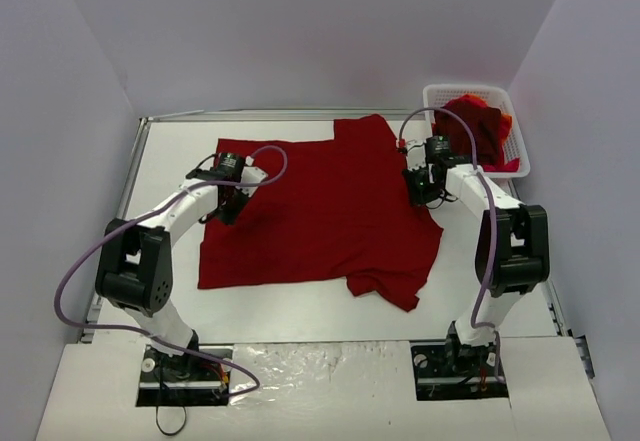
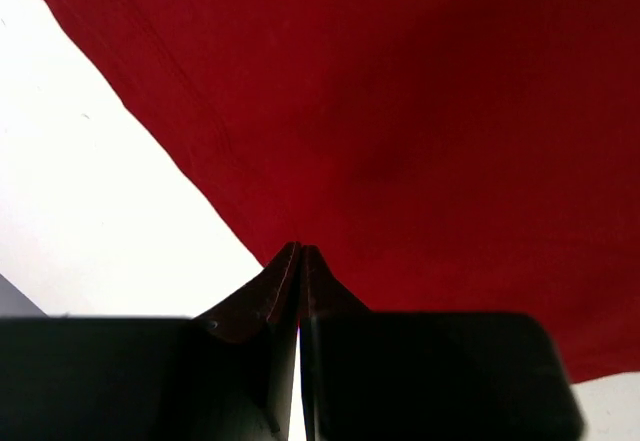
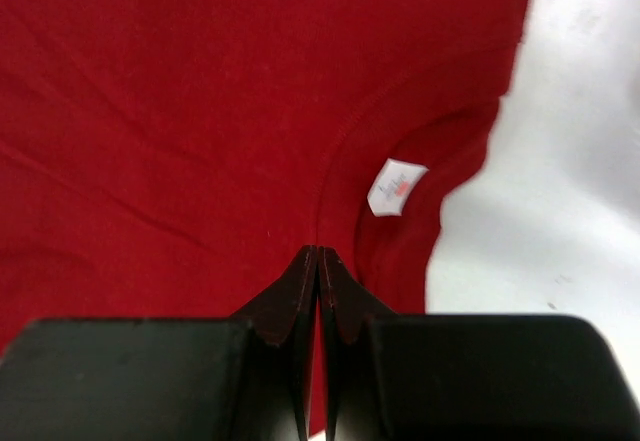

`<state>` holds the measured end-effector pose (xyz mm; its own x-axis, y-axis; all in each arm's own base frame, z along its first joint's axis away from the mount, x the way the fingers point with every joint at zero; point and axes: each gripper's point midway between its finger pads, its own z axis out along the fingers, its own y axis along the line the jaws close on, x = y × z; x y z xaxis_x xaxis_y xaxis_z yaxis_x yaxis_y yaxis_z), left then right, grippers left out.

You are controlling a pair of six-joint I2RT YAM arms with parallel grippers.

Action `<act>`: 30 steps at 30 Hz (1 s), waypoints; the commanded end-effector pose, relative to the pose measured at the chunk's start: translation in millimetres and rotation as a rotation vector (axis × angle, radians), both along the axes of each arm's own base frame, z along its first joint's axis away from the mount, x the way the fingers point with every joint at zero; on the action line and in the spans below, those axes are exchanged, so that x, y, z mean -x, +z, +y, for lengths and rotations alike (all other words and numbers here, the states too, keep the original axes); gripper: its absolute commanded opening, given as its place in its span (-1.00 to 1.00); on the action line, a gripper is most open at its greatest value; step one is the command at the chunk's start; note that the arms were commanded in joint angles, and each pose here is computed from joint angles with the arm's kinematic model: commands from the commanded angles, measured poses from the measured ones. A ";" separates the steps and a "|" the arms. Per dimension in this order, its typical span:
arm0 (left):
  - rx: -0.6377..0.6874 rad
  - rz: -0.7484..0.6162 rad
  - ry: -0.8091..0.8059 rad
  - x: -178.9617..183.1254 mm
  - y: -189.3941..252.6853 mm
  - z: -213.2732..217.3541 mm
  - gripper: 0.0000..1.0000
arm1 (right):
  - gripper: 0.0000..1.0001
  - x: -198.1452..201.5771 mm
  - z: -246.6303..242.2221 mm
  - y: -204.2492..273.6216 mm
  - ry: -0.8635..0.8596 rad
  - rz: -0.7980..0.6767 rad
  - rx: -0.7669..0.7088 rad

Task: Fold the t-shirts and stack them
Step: Flatten out the tshirt

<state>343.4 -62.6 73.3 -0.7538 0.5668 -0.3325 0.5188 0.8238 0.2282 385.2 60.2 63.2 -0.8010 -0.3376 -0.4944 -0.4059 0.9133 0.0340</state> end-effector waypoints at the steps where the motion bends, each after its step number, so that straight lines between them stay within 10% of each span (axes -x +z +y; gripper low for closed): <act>1: 0.022 -0.098 0.016 -31.3 23.8 -11.4 -0.95 | -1.00 -10.8 5.8 0.0 0.034 -0.001 0.003; 30: -0.102 0.016 0.169 -105.5 -35.9 15.1 -0.95 | -1.00 -96.3 10.6 -74.3 0.020 0.108 0.065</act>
